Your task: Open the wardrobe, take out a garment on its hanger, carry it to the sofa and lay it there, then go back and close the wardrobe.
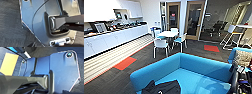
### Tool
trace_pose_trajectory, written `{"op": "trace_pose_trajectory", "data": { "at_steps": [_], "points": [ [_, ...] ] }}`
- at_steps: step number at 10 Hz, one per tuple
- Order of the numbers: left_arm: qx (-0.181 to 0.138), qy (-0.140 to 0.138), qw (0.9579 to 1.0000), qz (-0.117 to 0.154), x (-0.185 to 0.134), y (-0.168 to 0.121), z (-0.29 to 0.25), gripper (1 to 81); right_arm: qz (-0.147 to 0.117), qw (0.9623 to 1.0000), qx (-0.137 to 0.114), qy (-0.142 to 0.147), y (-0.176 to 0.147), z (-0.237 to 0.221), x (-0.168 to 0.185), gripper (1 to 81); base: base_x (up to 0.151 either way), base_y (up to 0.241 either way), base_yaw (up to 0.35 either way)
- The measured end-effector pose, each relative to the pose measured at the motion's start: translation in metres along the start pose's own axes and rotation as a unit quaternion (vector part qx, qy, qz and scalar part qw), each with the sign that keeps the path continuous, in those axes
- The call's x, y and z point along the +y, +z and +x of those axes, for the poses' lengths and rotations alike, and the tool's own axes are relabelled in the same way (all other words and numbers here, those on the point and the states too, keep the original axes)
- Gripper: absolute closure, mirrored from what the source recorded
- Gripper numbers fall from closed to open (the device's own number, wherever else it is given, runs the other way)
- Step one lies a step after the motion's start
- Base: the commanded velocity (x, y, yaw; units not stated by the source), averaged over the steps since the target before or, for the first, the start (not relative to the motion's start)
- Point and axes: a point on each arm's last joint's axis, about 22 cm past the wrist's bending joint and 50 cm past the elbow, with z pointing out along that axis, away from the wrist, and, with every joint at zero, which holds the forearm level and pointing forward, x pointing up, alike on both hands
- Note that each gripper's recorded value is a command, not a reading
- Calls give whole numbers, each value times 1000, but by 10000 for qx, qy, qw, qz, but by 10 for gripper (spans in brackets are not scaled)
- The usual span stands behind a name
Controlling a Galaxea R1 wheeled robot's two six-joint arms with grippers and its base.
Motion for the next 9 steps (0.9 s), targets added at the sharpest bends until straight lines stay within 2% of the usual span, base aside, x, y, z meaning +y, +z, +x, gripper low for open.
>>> {"op": "trace_pose_trajectory", "data": {
  "at_steps": [1,4,7,9],
  "points": [
    [-72,-30,10000,-5,0,0,6,10,-34,9999,51,110,-1,-4,1,10,0,0,0],
    [199,133,9994,-249,19,4,55,10,-120,9989,179,405,-5,-15,2,10,0,0,0],
    [445,150,9986,-263,22,3,100,10,-128,9988,195,433,-5,-15,1,10,0,0,0],
    [383,137,9987,-299,29,4,91,10,-117,9988,184,434,-5,-16,-1,10,0,0,0]
  ]
}}
